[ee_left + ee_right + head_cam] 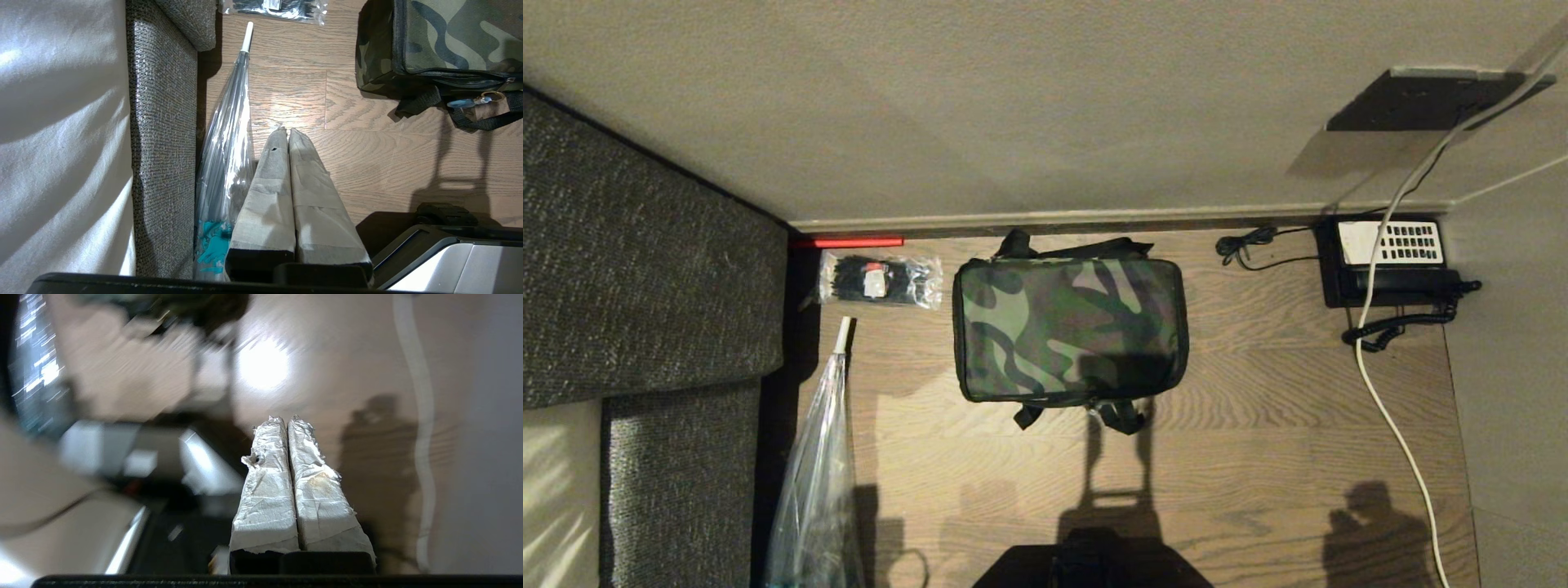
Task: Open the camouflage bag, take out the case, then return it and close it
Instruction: Open the top of the storage box
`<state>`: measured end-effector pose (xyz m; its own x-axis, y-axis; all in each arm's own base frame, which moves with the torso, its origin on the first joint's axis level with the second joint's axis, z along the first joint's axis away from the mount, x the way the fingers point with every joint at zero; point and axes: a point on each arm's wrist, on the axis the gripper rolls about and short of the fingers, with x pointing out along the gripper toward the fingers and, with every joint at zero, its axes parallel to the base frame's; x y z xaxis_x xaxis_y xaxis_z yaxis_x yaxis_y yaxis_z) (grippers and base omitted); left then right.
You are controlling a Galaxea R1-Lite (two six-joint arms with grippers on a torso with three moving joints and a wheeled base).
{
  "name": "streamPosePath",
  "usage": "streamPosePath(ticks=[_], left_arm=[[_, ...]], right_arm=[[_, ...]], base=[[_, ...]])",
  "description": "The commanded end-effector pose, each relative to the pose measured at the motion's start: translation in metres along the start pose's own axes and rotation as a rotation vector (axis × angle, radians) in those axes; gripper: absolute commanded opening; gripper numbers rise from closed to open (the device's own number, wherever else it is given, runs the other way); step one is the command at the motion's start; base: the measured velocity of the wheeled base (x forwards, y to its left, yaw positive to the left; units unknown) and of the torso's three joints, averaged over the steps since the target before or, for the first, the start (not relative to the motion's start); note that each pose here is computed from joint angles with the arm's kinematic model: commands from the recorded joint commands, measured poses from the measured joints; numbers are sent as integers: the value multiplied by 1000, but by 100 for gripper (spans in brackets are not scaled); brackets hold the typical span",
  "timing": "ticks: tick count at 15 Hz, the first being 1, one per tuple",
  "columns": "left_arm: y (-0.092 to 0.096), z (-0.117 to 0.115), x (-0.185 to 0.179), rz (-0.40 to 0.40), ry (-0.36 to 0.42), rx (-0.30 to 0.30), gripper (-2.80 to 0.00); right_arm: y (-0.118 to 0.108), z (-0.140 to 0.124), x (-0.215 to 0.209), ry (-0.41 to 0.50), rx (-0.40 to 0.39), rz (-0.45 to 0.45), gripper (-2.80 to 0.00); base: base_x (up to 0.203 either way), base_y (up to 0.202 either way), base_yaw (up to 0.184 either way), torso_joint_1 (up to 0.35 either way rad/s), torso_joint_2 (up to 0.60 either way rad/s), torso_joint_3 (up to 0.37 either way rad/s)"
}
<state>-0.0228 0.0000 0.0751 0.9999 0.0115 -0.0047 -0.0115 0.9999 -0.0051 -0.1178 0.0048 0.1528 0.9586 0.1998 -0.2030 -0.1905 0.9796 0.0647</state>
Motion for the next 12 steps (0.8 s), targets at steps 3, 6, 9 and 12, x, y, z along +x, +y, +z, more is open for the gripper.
streamPosePath(ticks=[3, 6, 9, 12], left_arm=[[0, -1, 0, 1, 1, -1, -280], [0, -1, 0, 1, 1, -1, -280], [0, -1, 0, 1, 1, -1, -280], [0, -1, 0, 1, 1, 1, -280]], right_arm=[[-6, 59, 36, 232, 118, 24, -280], [-18, 101, 106, 473, 188, 39, -280], [-28, 112, 187, 619, 217, 116, -280], [-21, 100, 260, 569, 174, 251, -280]], base=[[0, 0, 0, 0, 0, 0], [0, 0, 0, 0, 0, 0], [0, 0, 0, 0, 0, 0], [0, 0, 0, 0, 0, 0]])
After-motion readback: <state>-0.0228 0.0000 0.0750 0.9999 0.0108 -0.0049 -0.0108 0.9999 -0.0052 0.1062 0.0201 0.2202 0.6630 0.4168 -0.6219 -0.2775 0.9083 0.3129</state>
